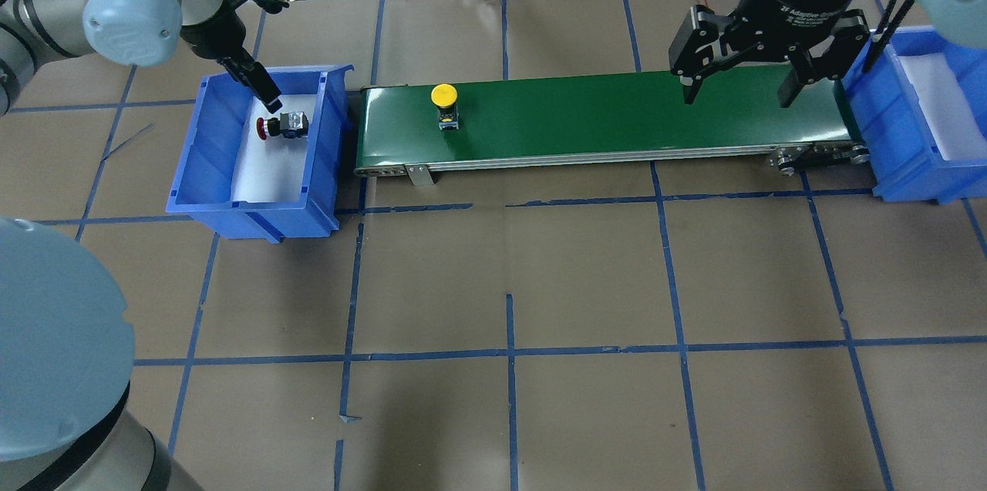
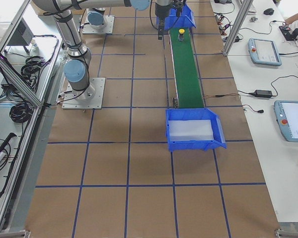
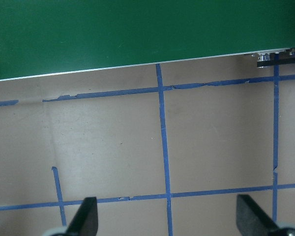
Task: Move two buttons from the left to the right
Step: 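Move the left gripper back into the bin and grasp the red button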
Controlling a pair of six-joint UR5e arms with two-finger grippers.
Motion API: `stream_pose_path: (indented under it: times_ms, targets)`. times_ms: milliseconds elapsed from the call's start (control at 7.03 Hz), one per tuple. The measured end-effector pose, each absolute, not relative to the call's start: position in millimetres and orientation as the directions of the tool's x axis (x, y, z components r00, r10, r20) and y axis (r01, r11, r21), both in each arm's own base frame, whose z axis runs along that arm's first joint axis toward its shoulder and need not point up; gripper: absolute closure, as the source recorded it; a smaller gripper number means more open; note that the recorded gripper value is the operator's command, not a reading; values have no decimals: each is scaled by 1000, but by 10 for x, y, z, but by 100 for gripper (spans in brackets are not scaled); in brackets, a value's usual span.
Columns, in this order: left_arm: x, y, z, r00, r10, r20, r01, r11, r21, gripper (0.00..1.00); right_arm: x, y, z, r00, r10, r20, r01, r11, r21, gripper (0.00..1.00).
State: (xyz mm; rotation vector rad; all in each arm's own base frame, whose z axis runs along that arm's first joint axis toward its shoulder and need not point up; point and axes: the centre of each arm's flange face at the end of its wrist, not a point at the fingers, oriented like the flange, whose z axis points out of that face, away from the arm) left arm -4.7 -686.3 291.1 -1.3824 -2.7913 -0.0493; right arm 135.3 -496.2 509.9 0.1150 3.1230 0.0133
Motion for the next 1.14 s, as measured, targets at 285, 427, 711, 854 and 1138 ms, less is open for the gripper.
stream_pose_path:
  times_ms: [285,427,711,854,1138]
  targets:
    - [96,-6930,2524,-518,852,75,855,518,24,2,1344,-5064,5051,-998,59,-20,59,998,1,0]
    - [155,-6980,2374,-491,868,70,871,491,17,2,1339,-5103,5030,-998,55,-24,55,998,-4,0]
    - [198,-7035,2173,-453,889,62,891,454,5,26,1328,-5136,5003,-998,55,-25,55,998,-6,0]
    - [206,-7043,2129,-449,891,63,893,450,4,57,1323,-5139,4993,-998,56,-23,56,998,-4,0]
    - [175,-7051,2118,-454,889,62,890,455,4,80,1319,-5137,4986,-998,59,-25,59,998,-1,0]
